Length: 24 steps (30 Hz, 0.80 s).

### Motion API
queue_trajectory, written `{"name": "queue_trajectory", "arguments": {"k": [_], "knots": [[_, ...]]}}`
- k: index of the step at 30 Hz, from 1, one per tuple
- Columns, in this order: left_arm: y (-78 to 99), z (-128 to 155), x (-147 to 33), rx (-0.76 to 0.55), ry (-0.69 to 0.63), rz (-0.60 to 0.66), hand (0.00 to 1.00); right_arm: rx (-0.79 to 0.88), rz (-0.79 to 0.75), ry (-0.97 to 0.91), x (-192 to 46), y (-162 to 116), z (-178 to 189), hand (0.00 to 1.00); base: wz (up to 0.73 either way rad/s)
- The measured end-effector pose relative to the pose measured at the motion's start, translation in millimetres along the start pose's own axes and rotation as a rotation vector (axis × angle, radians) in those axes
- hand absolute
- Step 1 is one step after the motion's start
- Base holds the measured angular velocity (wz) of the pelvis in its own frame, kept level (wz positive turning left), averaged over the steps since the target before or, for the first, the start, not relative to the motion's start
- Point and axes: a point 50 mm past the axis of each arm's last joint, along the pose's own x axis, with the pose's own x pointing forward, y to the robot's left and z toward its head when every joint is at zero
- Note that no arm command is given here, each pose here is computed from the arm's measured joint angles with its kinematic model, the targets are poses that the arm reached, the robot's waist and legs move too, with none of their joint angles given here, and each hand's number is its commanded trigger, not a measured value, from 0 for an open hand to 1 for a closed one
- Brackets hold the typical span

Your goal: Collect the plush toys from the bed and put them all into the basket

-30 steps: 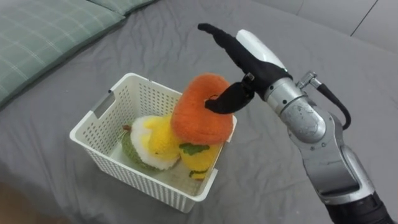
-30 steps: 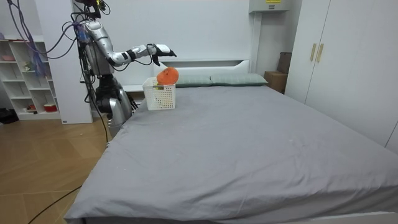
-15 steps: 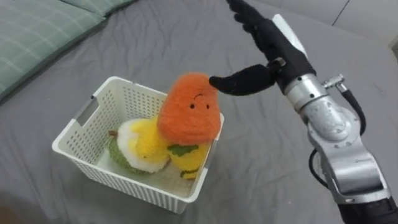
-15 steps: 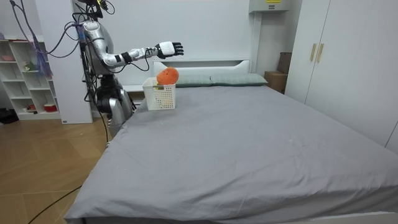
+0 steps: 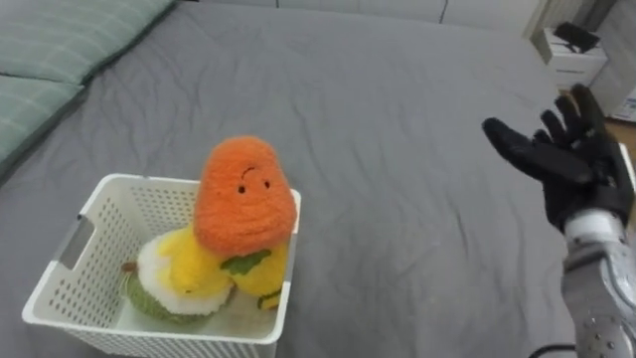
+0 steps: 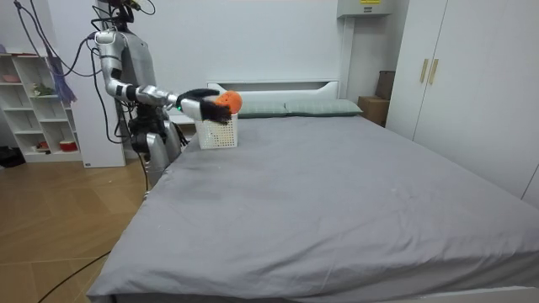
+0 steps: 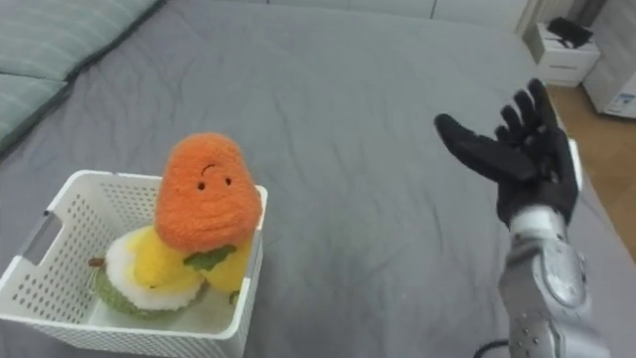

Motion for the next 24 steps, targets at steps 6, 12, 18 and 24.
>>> {"name": "queue_trajectory", "arguments": {"k": [6,12,18,24], "knots": [[5.5,-17,-2.2,-0.019,0.057,0.04,0.0,0.301,-0.576,0.292,-50,-132,-78,0.0,-0.1],[8.4,-26,-2.9,0.003,0.093,0.059,0.0,0.215,-0.971,0.559,-153,-203,-134,0.0,-0.11],[7.3,-26,-2.4,0.004,0.113,0.056,0.0,-0.008,-1.053,0.856,-211,-218,-152,0.0,-0.09],[5.9,-26,-1.1,0.031,0.154,0.05,0.0,-0.45,-0.794,1.131,-201,-209,-158,0.0,-0.05]]}}
